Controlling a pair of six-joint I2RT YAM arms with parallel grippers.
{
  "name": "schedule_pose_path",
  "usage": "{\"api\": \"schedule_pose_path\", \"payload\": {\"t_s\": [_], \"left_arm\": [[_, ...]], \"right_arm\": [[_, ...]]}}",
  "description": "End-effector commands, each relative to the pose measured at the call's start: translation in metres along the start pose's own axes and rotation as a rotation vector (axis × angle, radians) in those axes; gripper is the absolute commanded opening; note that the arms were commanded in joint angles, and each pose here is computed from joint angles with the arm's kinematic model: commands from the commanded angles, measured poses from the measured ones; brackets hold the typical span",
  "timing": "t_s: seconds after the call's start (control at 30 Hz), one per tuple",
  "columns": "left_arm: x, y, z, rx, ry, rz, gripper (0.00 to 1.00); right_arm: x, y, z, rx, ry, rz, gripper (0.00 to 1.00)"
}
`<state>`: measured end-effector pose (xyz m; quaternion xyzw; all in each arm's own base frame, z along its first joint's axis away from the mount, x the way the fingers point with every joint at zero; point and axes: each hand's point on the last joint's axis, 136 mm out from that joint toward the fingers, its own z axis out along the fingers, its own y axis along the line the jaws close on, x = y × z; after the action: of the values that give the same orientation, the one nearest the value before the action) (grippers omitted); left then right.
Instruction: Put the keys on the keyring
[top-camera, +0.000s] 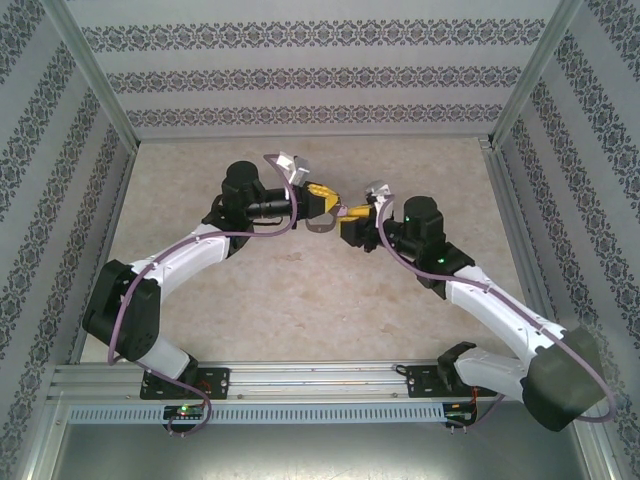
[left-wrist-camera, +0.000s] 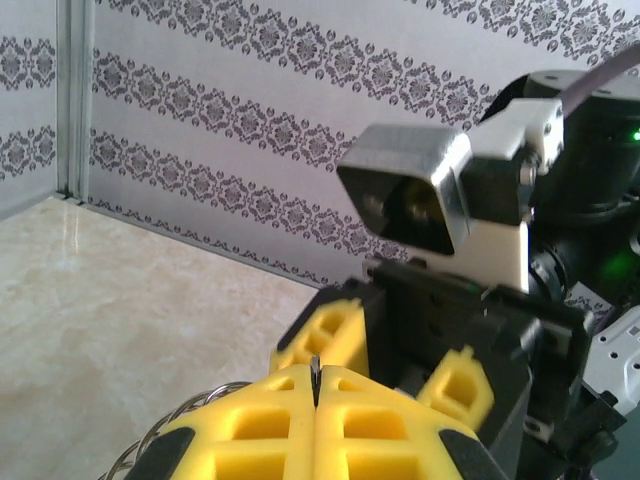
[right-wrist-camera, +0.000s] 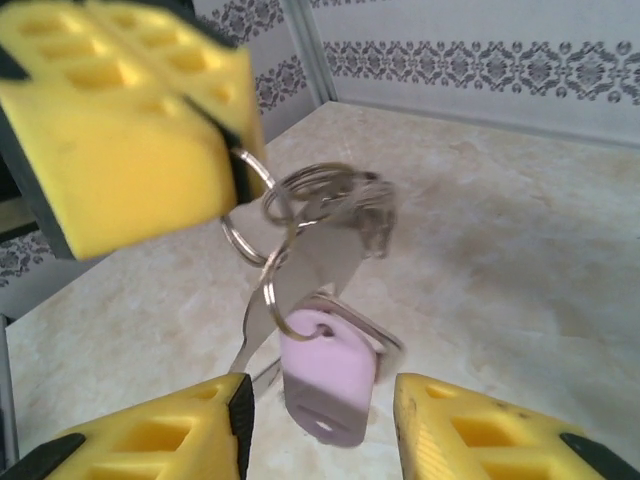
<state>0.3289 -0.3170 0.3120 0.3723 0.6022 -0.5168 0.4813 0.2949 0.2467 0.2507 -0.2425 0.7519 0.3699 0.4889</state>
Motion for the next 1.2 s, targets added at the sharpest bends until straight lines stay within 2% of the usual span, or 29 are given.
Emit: {"api": "schedule_pose_path", "payload": {"t_s": [0.0,0.33,0.5,0.67,0.97,1.17], "left_arm": [[-0.029,-0.016,-0.001,0.03,-0.089,0.079,0.0],[-0.029,-0.018,-0.001,0.044,-0.097,0.073,0.0],[-0.031,-0.021,-0.001,0.059,-0.103,0.063,0.0],[-0.034,-0.022,-0.001,0.066,-0.106,0.061,0.0],[-0.034,-0.023,0.0,0.072,-0.108,0.055,0.0],[-0.034,-0.024,-0.001,0.077,-0.105,0.053,0.0]], "right_arm": [[-0.003,0.0,0.006,0.02,-0.028,-0.008,0.42],[-0.007,-0.016,-0.005,0.11,-0.085,-0.029,0.44],[-0.01,-0.022,-0.011,0.153,-0.122,-0.044,0.56],[-0.017,-0.024,-0.014,0.181,-0.154,-0.072,0.61],[-0.035,-0.021,-0.006,0.189,-0.193,-0.127,0.66],[-0.041,-0.016,0.004,0.154,-0.188,-0.161,0.66]]}}
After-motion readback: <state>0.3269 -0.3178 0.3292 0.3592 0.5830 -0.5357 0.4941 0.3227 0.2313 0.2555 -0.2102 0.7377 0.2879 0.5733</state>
